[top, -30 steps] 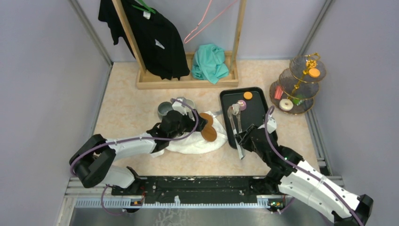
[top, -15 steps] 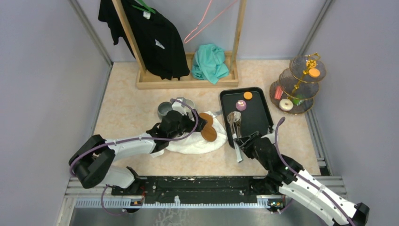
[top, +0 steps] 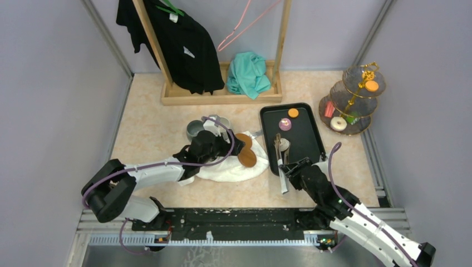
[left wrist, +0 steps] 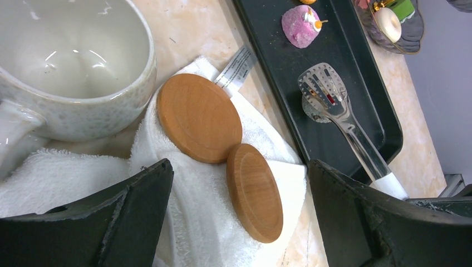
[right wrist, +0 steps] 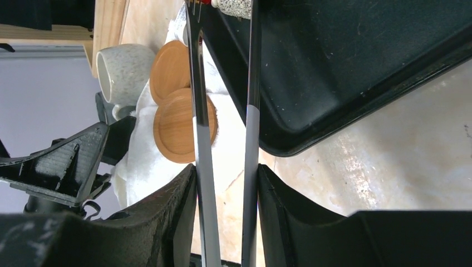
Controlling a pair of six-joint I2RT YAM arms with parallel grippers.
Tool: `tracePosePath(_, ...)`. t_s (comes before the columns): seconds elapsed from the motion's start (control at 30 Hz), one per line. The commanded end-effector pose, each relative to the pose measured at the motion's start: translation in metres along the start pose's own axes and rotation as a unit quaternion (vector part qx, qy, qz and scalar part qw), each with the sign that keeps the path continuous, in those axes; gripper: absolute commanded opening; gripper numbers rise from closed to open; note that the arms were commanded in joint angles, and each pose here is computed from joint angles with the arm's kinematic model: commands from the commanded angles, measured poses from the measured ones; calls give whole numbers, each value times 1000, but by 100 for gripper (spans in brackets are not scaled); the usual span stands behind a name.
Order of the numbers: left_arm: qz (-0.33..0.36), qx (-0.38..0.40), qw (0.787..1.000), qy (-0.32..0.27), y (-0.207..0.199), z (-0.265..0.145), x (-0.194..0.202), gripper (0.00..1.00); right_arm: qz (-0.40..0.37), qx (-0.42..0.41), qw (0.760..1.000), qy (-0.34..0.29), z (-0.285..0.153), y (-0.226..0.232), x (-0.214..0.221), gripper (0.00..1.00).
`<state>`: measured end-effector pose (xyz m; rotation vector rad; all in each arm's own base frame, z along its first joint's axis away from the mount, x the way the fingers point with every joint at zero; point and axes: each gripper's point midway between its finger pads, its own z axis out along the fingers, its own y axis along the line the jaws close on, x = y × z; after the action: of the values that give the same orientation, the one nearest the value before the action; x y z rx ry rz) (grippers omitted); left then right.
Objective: Serve the afternoon tea
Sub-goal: Adjust the dessert on the tray.
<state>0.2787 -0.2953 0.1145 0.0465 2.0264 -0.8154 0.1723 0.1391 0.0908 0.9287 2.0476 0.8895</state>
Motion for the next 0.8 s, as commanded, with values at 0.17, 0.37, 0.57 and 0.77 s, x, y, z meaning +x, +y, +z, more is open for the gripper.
tracePosePath(0.17,2,13,1000,-1,-7,1,-3,96,2,-19,999,-28,-18,20,-19,41)
tracePosePath(0.37,0,14,1000,-1,-8,1,-3,96,-28,2,999,-38,-23,15,-26,41)
tracePosePath(0.57,-1,15,1000,1,-9,2,-2,96,-66,41,996,-40,-21,5,-27,43)
tracePosePath(0.77,1,14,1000,-2,-8,3,-4,96,-110,84,989,-47,-18,-3,-31,45)
